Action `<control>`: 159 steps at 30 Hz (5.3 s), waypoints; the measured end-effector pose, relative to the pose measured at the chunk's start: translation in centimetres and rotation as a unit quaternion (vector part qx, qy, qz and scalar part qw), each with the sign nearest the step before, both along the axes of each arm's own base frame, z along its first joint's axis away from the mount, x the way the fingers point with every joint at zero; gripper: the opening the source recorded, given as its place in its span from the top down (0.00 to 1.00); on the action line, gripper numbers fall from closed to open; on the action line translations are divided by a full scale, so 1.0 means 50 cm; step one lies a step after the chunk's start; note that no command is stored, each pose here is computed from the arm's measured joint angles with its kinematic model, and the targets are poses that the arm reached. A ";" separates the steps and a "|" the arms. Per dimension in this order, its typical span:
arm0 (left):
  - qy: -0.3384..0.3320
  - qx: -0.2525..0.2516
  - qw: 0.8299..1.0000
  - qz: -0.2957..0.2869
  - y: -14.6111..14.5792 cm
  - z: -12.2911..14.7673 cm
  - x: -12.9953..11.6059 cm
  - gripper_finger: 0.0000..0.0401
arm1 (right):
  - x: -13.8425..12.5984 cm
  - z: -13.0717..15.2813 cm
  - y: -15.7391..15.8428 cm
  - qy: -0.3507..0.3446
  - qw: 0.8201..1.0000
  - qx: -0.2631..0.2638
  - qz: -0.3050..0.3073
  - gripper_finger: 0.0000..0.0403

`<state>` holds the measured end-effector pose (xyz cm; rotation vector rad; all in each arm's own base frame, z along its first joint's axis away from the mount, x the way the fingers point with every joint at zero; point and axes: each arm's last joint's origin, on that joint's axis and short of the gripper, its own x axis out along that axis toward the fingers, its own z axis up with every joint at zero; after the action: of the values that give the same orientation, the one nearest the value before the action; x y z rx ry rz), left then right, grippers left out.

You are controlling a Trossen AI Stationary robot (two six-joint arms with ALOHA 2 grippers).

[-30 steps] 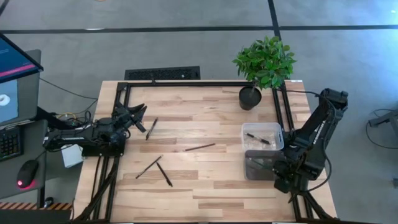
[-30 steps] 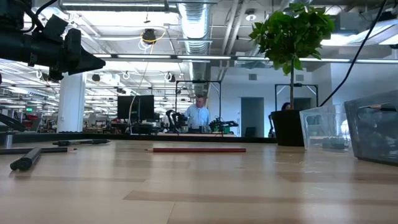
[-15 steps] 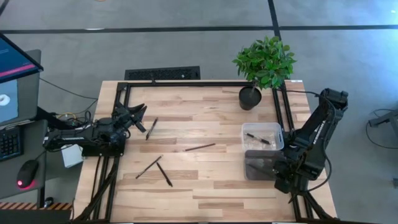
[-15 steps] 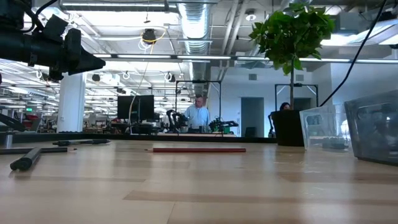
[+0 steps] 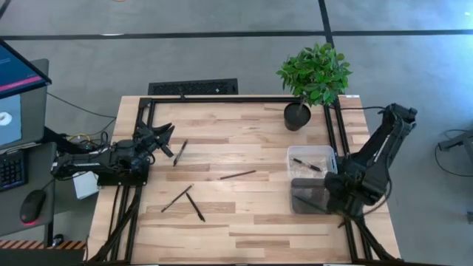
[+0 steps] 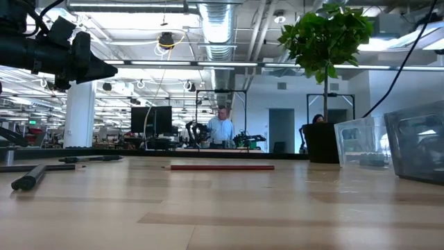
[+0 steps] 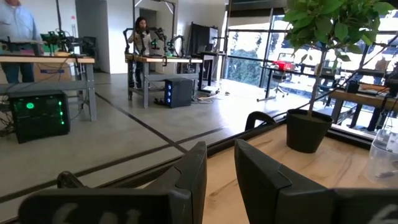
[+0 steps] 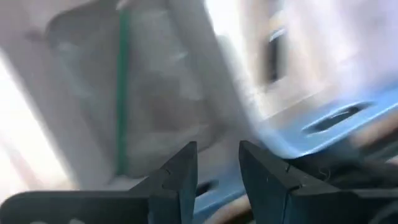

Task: Sort pens & pencils
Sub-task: Put the brown pencil into the black transparent bin

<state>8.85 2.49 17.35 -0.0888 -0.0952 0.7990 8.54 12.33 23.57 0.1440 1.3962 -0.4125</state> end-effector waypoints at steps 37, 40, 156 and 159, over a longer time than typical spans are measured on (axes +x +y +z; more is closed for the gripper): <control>-0.002 -0.002 1.000 0.000 0.000 0.000 0.000 0.82 | 0.368 0.068 -0.275 -0.202 0.937 -0.008 0.286 0.67; -0.005 -0.005 1.000 -0.001 0.000 0.000 0.000 0.82 | 0.404 0.053 -0.282 -0.180 0.940 -0.003 0.289 0.67; 0.050 -0.012 0.999 -0.001 0.001 -0.018 0.016 0.82 | 0.605 -0.202 -0.217 -0.026 0.961 0.052 0.270 0.90; 0.050 -0.012 0.999 -0.001 0.001 -0.018 0.016 0.82 | 0.598 -0.199 -0.217 -0.016 0.963 0.055 0.265 0.89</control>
<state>9.63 2.53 16.47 -0.0722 0.0097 0.8015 38.44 1.49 13.64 -0.1329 1.3645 0.1127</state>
